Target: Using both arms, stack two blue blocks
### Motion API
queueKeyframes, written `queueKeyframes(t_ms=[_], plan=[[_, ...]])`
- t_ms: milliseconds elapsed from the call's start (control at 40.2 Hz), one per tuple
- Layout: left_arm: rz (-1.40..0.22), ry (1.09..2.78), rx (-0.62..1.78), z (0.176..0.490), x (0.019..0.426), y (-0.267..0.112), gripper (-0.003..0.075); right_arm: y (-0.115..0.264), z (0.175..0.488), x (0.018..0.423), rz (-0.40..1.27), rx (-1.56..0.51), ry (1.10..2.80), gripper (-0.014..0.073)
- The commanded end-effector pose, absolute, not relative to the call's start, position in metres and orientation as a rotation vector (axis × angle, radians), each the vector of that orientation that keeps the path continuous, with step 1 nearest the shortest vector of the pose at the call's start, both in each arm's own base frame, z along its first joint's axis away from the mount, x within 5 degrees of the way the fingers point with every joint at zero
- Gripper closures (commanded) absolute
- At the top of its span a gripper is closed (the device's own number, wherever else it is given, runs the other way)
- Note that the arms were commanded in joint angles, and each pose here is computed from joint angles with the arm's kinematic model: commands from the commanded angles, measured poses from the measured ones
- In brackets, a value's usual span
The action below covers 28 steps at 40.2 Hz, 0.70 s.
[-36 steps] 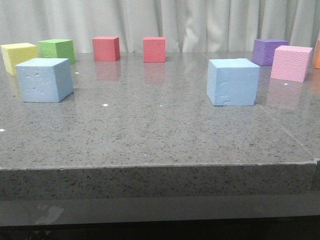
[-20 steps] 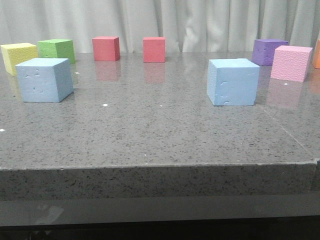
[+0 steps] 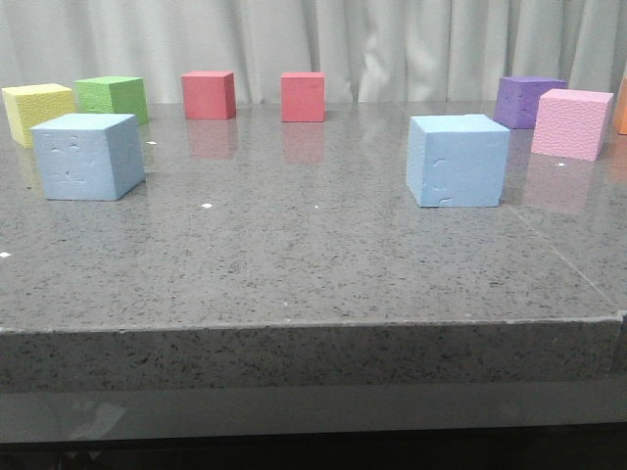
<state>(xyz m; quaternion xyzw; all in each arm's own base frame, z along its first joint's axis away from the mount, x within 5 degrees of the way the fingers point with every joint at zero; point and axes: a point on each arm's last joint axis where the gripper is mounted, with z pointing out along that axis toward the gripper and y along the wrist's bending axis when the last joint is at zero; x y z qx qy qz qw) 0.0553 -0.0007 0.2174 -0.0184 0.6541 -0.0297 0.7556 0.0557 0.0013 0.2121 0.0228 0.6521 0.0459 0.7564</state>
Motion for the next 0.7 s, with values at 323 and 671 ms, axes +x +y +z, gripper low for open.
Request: queueKeyframes(t_ms=[323, 671], plan=[[-0.078, 1.226, -0.046, 0.348, 0.017, 0.0, 0.0739, 0.002, 0.318, 0.035, 0.085, 0.025, 1.443, 0.0716], [-0.072, 1.551, -0.066, 0.39, 0.046, 0.0, 0.0739, 0.003, 0.372, 0.065, 0.083, 0.025, 1.574, 0.0716]])
